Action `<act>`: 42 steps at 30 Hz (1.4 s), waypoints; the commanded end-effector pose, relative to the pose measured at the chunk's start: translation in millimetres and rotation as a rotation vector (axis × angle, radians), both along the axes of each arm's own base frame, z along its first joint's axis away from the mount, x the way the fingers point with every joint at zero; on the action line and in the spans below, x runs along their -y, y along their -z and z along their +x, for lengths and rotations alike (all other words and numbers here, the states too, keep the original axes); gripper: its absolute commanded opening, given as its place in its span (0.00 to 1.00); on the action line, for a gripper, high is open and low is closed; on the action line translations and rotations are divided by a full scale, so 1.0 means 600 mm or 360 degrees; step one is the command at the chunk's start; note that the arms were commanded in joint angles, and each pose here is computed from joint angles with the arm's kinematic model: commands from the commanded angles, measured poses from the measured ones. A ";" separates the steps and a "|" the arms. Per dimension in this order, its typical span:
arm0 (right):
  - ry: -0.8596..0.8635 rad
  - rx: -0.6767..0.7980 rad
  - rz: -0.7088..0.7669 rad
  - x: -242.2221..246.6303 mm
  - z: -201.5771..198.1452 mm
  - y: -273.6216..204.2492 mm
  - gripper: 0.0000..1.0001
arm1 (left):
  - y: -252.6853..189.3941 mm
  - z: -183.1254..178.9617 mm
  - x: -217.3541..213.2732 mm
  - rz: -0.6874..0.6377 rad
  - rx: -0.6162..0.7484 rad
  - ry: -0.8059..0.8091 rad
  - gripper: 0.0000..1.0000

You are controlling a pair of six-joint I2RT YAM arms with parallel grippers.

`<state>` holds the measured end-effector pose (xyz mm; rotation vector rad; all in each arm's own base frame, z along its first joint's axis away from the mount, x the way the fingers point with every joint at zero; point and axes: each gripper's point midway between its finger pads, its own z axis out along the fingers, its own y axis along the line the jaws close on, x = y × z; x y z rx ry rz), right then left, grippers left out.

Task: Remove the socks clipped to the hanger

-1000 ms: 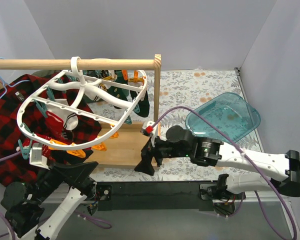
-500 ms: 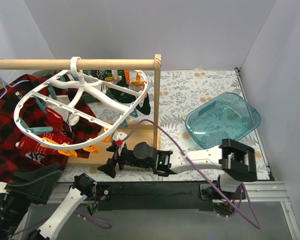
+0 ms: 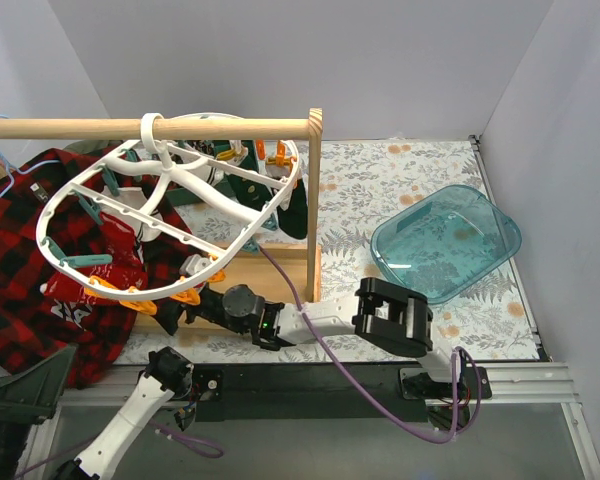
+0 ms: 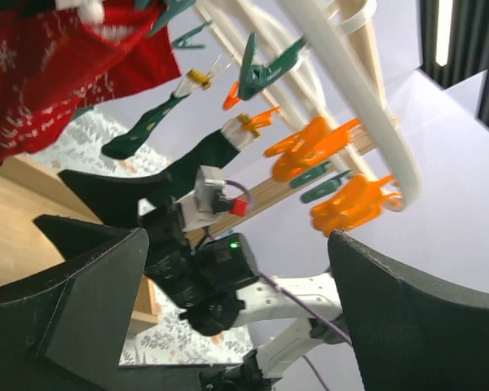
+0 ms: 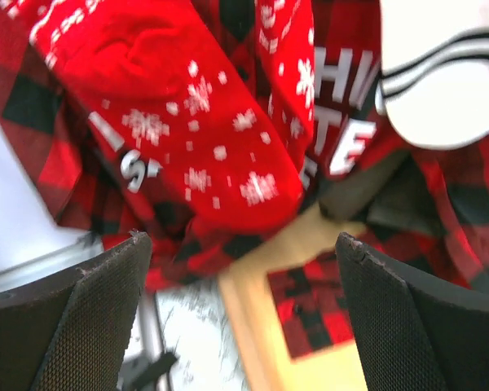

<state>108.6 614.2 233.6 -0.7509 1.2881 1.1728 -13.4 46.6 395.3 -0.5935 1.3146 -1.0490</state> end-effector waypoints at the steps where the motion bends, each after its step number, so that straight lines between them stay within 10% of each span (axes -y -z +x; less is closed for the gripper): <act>1: 0.0068 0.0103 0.0173 -0.034 0.012 -0.063 0.98 | 0.004 -0.068 -0.055 -0.0063 0.0177 -0.0059 0.90; 20: -0.0019 0.0317 0.0190 -0.154 -0.013 -0.080 0.97 | -0.002 -0.074 -0.090 0.0095 0.0255 -0.0215 0.84; 36: -0.0240 0.0321 0.0233 -0.133 -0.088 -0.136 0.01 | 0.004 -0.063 -0.107 0.0139 0.0201 -0.0292 0.69; 42: -0.0318 0.0273 0.0157 -0.062 -0.113 -0.140 0.01 | 0.007 -0.045 -0.092 0.0216 0.0155 -0.0278 0.68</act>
